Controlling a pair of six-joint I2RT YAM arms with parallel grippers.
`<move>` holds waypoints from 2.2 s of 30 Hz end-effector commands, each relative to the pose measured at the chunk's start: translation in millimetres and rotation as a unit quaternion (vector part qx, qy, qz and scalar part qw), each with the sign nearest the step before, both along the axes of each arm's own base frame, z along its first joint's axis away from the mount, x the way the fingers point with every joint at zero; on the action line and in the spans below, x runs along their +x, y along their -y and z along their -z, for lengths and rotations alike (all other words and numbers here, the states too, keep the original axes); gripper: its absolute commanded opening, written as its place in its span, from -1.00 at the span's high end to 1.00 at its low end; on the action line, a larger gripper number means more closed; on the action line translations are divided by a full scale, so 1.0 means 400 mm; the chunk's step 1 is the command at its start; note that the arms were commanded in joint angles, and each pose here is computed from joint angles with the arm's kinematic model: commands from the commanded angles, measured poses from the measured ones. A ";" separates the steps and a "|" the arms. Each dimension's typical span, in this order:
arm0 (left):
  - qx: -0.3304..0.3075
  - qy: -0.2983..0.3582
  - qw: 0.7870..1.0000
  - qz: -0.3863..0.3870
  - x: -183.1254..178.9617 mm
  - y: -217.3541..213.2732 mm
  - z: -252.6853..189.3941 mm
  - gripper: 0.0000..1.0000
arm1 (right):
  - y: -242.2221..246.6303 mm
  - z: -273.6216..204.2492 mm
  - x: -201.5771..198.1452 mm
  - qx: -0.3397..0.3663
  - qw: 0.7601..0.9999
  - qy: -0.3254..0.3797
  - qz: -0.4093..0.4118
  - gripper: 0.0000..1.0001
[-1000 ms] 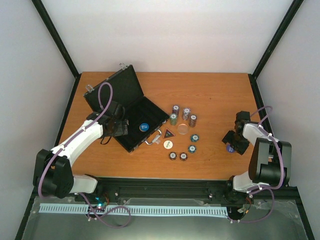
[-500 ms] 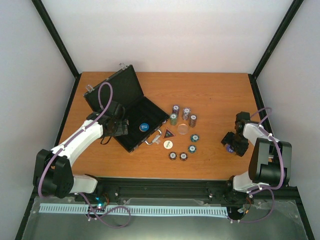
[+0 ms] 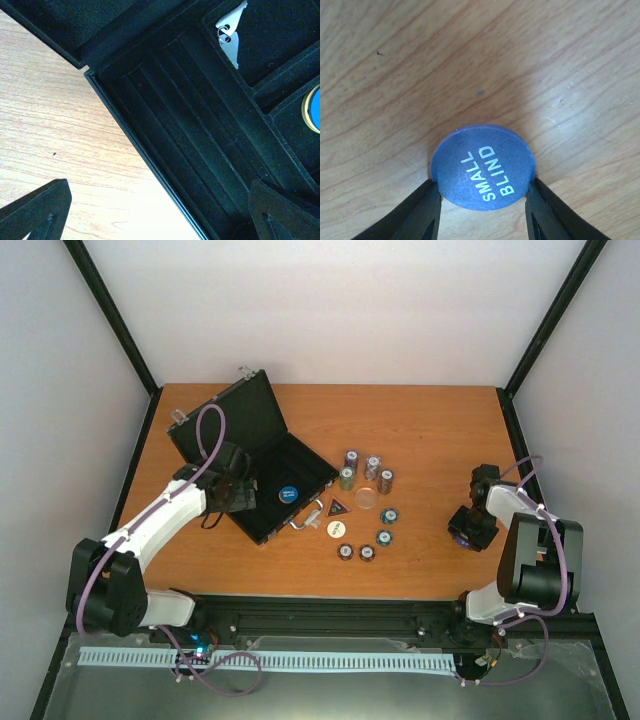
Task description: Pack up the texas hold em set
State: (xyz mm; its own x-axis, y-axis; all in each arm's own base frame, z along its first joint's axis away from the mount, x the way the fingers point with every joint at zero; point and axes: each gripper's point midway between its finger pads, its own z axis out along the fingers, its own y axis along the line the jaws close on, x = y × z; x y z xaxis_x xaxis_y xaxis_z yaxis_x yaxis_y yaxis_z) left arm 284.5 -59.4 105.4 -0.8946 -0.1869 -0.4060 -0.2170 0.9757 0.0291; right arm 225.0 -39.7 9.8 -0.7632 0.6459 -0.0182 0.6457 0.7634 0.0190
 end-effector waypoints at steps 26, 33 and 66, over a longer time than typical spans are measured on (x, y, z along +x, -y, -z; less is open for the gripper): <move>0.008 0.024 1.000 0.004 0.030 -0.002 -0.028 -0.99 | -0.267 -0.150 0.137 0.059 0.987 0.053 -0.142 0.18; 0.009 0.027 1.000 0.002 0.022 -0.009 -0.034 -1.00 | -0.229 -0.169 0.213 0.011 0.987 0.071 -0.143 -0.84; 0.026 0.027 0.999 0.009 0.040 -0.012 -0.042 -1.00 | -0.051 0.021 0.412 -0.022 0.991 0.034 -0.125 -0.68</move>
State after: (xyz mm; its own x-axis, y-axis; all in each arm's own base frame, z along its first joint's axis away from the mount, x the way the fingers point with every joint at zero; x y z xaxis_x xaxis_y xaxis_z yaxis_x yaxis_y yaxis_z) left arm 291.3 -54.7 114.3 -0.8848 -0.1499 -0.4412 -0.1981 0.9780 0.0648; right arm 386.9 -15.9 14.7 -0.8890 0.4433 -0.1149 0.4434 0.8959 0.0262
